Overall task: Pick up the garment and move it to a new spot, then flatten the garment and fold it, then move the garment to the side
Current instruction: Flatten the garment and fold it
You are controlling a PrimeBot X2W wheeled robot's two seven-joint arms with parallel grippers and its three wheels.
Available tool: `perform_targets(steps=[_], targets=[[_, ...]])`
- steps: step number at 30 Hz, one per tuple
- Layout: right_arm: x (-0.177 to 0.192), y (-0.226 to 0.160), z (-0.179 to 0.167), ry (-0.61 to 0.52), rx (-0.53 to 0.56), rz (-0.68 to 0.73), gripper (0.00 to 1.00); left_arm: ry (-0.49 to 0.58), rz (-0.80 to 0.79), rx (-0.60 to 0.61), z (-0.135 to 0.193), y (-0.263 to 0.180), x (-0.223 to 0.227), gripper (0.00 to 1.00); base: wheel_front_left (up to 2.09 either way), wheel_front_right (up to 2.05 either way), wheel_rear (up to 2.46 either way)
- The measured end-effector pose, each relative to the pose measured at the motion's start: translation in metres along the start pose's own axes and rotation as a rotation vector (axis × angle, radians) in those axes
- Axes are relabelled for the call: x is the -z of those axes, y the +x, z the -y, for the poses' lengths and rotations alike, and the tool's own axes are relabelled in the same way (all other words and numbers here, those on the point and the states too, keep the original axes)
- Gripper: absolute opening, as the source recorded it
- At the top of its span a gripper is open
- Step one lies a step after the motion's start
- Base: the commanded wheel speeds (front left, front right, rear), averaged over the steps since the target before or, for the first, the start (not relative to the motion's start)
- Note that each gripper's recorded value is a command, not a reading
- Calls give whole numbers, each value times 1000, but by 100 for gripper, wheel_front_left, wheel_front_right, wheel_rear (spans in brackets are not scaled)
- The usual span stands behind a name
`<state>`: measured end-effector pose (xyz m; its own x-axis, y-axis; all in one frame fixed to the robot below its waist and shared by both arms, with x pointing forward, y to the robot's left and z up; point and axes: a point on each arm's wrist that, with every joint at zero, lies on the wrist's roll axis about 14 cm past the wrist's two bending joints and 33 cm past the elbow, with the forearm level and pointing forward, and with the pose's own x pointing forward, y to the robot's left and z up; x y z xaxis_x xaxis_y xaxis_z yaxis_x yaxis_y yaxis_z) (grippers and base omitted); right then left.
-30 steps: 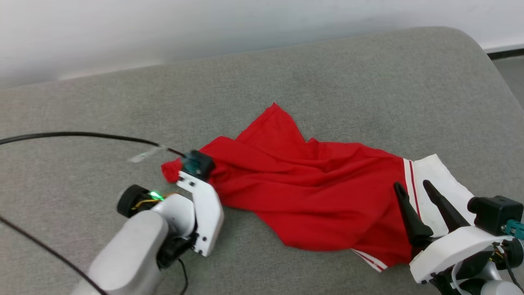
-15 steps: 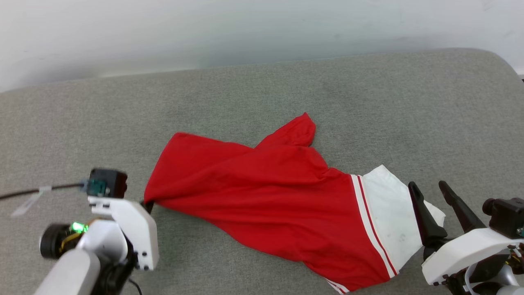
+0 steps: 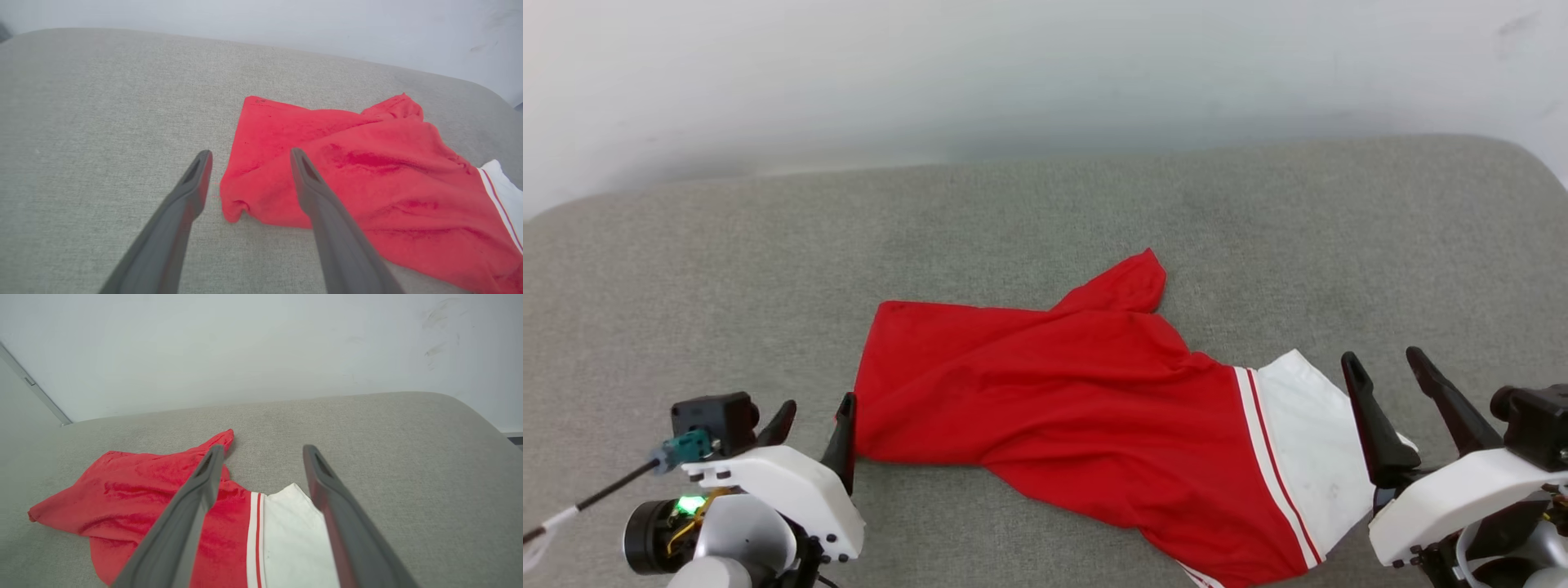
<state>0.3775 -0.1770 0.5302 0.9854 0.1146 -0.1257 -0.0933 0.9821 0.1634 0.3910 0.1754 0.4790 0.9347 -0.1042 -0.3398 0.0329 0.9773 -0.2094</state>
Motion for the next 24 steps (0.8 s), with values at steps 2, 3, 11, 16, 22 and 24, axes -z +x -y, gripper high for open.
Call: perform_targets(steps=[2,3,11,16,22,24], targets=[[-4,-3,-3,-3,-8,6,100,9,38,0,2,-6,-7,100,0,0,0],[-5,-4,-5,-4,-12,10,100,15,42,9,6,-9,-7,100,0,0,0],[-5,-11,-10,3,-26,1,100,65,-139,159,45,-22,22,100,0,0,0],[1,-10,-7,9,-15,-18,100,129,-275,276,71,-16,40,100,0,0,0],[15,-7,4,23,18,-59,100,173,-426,362,91,0,71,100,0,0,0],[20,-6,8,32,30,-74,100,181,-462,371,91,7,78,100,0,0,0]])
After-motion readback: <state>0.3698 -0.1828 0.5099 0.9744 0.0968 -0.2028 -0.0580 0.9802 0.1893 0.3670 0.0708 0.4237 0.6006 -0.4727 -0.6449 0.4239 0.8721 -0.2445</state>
